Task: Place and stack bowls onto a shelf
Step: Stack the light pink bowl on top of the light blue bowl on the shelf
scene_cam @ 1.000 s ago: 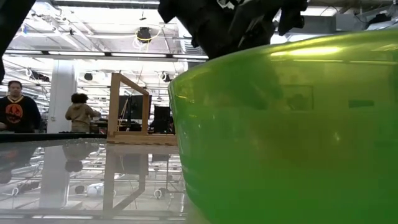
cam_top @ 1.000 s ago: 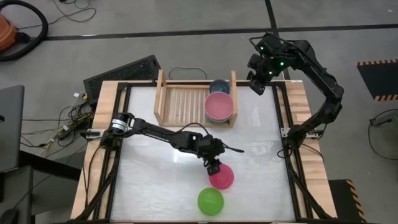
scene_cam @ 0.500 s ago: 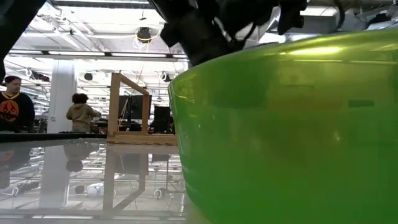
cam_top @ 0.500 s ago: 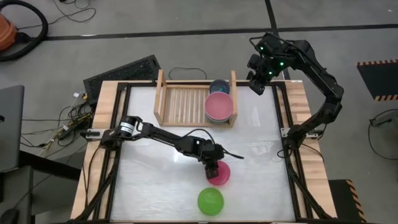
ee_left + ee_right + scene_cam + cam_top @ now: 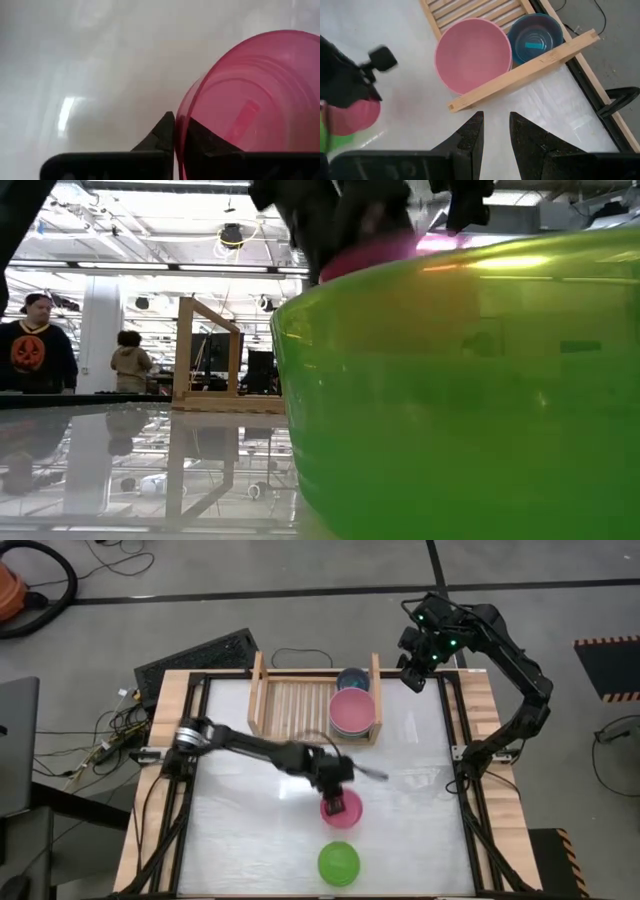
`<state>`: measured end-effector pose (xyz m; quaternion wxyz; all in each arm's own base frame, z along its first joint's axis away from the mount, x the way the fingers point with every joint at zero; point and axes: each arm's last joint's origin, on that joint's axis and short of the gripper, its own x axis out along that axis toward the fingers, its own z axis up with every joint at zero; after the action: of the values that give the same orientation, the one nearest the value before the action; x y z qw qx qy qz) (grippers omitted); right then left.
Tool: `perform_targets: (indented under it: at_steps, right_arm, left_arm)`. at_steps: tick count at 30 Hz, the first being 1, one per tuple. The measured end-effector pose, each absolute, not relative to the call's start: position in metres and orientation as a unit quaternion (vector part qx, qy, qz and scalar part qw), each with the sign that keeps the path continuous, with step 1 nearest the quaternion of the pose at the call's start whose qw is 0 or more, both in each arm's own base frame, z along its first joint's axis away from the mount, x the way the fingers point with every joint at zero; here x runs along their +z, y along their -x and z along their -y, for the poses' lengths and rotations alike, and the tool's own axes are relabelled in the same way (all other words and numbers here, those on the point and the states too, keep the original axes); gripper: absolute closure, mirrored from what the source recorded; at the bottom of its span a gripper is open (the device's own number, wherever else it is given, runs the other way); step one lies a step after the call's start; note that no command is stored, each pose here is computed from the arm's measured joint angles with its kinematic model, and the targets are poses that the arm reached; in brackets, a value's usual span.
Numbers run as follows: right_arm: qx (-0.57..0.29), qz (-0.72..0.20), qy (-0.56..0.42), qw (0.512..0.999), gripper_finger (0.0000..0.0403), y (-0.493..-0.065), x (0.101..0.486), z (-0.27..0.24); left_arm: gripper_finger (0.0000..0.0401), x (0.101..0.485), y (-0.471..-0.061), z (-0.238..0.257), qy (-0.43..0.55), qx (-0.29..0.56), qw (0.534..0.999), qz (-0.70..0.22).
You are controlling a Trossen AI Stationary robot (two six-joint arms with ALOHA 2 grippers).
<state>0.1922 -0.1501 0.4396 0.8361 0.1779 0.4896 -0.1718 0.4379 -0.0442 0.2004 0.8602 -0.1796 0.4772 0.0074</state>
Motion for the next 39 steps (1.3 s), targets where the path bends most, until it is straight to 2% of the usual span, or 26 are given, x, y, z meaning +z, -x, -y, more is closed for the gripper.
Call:
perform_targets:
  at_steps: [5,10,13,16,23,27,32,39]
  right_arm:
    - [-0.193,-0.481,-0.200,0.832,0.0284,-0.189,0.440,0.154]
    - [-0.213,-0.466,-0.215,0.831,0.0284,-0.187,0.441,0.160]
    - [-0.217,-0.457,-0.209,0.837,0.0284,-0.187,0.442,0.163]
    - [-0.223,-0.438,-0.200,0.848,0.0284,-0.189,0.445,0.167]
    - [-0.239,-0.410,-0.189,0.859,0.0284,-0.188,0.448,0.176]
    - [-0.245,-0.400,-0.185,0.863,0.0284,-0.188,0.450,0.179]
    - [-0.248,-0.383,-0.175,0.873,0.0284,-0.190,0.452,0.181]
    - [-0.252,-0.382,-0.179,0.871,0.0284,-0.189,0.452,0.182]
  left_arm:
    - [0.0401,0.265,-0.410,0.010,0.179,0.051,0.881,-0.434]
    - [0.0401,0.326,-0.372,-0.032,0.101,0.147,0.913,-0.366]
    - [0.0401,0.350,-0.352,-0.065,0.066,0.220,0.917,-0.328]
    - [0.0401,0.367,-0.337,-0.103,0.080,0.272,0.918,-0.277]
    - [0.0401,0.371,-0.318,-0.187,0.117,0.345,0.910,-0.198]
    - [0.0401,0.359,-0.312,-0.233,0.139,0.363,0.907,-0.162]
    - [0.0401,0.332,-0.318,-0.280,0.203,0.341,0.906,-0.150]
    - [0.0401,0.307,-0.361,-0.317,0.228,0.262,0.920,-0.185]
